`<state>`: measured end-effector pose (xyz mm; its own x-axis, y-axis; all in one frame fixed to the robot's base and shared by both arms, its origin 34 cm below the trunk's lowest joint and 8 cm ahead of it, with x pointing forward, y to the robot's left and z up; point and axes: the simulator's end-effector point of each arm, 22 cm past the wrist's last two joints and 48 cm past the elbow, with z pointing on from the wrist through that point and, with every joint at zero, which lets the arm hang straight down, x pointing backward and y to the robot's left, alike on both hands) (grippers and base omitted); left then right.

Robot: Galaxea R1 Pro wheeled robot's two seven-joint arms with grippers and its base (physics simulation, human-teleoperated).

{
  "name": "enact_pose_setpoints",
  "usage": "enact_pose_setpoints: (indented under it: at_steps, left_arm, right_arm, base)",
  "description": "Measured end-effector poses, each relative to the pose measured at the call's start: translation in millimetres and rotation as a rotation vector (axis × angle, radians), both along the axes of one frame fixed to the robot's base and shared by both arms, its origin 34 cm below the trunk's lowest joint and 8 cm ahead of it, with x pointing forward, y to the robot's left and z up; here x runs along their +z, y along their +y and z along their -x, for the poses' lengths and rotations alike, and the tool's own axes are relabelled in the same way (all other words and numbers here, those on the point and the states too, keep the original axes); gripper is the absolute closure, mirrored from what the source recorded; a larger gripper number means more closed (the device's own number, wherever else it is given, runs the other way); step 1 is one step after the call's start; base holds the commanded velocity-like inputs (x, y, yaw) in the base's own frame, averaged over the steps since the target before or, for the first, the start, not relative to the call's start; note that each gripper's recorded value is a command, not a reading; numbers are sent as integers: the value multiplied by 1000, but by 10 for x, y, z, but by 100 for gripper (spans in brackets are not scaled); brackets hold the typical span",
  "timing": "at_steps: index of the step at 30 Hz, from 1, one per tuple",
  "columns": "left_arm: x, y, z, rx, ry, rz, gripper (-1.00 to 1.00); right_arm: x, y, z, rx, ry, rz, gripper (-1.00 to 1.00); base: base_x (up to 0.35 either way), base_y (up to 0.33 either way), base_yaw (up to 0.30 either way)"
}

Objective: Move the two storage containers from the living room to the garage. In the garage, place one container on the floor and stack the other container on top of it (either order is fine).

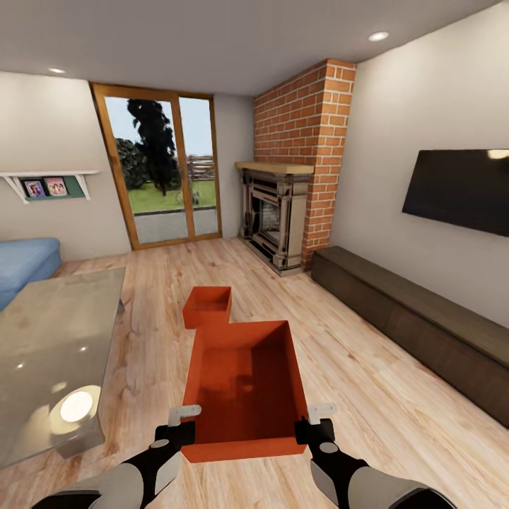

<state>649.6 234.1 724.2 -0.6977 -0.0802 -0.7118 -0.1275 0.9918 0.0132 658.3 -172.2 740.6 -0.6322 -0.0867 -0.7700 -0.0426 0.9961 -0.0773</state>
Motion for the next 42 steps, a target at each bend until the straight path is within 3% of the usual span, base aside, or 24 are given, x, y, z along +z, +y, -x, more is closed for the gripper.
enact_pose_setpoints:
  at_steps: [42]
  left_arm:
    - [329, 0, -119, 0, -60, 0, 100]
  right_arm:
    - [334, 0, -110, 0, -61, 1, 100]
  base:
    - [0, 0, -15]
